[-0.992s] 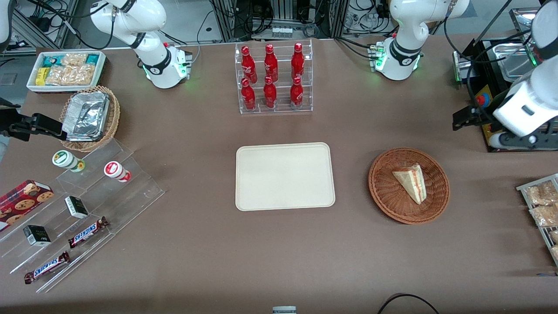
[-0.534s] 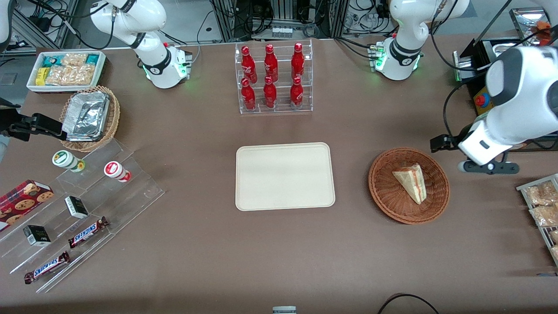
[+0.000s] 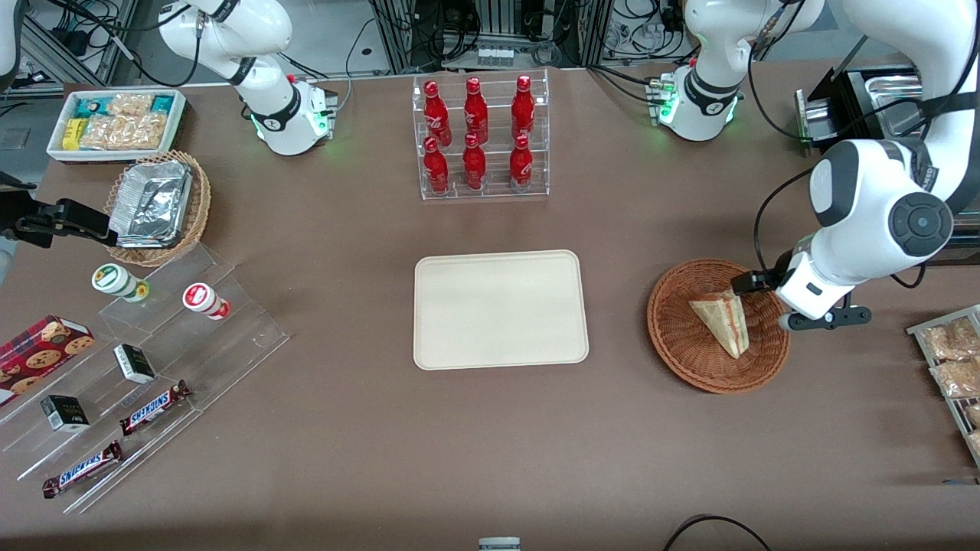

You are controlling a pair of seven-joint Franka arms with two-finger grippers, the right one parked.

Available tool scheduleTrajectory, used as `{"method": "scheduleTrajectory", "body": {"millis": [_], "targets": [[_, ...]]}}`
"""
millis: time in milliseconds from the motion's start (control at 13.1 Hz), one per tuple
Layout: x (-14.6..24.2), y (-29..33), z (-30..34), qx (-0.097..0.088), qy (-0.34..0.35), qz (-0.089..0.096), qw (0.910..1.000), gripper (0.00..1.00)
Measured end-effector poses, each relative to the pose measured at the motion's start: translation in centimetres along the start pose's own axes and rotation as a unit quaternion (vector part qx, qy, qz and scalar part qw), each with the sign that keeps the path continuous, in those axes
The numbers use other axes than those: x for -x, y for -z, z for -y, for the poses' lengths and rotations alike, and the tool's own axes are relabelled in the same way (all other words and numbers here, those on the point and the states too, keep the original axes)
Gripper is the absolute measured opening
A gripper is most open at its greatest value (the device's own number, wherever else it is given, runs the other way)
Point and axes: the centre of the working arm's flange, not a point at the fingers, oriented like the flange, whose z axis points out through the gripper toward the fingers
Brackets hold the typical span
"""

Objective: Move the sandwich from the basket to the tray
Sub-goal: 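Lower the left gripper onto the wrapped sandwich and close on it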

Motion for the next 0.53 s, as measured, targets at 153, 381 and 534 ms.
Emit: {"method": "scheduleTrajectory", "body": {"millis": [153, 381, 534], "targets": [[-0.1, -1.3, -0.2, 0.007, 0.04, -0.025, 0.9989, 1.0], [0.9, -4.5, -0.3, 0.021, 0.127, -0.059, 0.99, 1.0], [1.5, -5.6, -0.9, 0.023, 0.168, -0.057, 0.9839, 1.0]]}}
